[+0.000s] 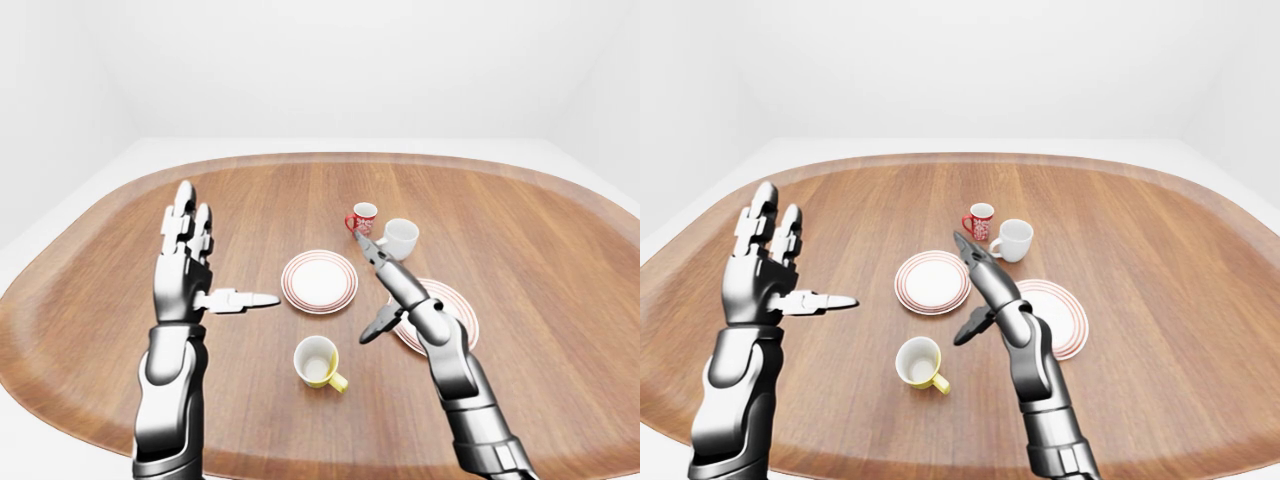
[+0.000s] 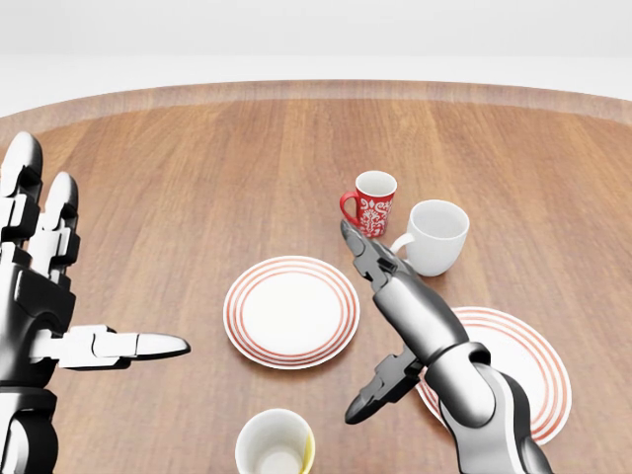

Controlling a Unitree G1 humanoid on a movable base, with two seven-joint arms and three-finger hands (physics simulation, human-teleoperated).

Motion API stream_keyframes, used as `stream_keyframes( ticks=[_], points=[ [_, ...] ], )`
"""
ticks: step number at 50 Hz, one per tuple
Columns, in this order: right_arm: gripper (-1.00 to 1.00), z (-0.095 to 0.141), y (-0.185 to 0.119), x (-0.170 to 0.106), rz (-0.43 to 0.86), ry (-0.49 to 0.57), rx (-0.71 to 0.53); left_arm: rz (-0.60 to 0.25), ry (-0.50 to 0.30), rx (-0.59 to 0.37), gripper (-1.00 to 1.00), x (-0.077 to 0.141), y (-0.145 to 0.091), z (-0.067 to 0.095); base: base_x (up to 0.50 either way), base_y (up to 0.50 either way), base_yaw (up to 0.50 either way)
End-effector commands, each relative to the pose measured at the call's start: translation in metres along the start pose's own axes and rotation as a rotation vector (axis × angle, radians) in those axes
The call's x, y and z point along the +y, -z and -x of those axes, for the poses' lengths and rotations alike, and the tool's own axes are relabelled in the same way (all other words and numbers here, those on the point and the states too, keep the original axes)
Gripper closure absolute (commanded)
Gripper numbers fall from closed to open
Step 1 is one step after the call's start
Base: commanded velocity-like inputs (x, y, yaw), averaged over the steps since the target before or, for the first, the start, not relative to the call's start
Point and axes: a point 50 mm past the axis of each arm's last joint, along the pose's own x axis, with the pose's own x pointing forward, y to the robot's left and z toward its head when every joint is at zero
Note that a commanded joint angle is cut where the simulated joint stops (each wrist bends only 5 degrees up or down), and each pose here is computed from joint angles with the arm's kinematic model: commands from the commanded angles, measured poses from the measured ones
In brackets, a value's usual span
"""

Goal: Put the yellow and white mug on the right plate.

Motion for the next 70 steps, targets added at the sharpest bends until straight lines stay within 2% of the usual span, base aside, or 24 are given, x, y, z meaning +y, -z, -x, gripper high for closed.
stream_keyframes(
  ticks=[1,22,35,45,70],
  points=[
    [-1.0,-0.003,-0.008,0.002,0.043,-0.012,-0.01,-0.001,-0.002,-0.015,-0.98,0.001,-0.003,0.0,0.0,0.0,0.0],
    [-1.0,-0.004,-0.01,0.013,0.102,-0.025,-0.023,-0.009,-0.005,-0.015,-0.98,0.004,-0.003,-0.001,0.0,0.0,0.0],
    [-1.0,-0.013,-0.019,0.019,0.122,-0.039,-0.041,-0.024,-0.019,-0.035,-0.98,0.011,-0.008,-0.006,0.0,0.0,0.0],
    [-1.0,-0.007,-0.027,0.023,0.143,-0.045,-0.057,-0.041,-0.039,-0.042,-0.99,0.021,-0.01,-0.011,0.0,0.0,0.0],
    [-1.0,0.021,-0.053,0.044,0.265,-0.062,-0.113,-0.046,-0.035,-0.038,-0.98,0.024,-0.009,-0.012,0.0,0.0,0.0]
  ],
)
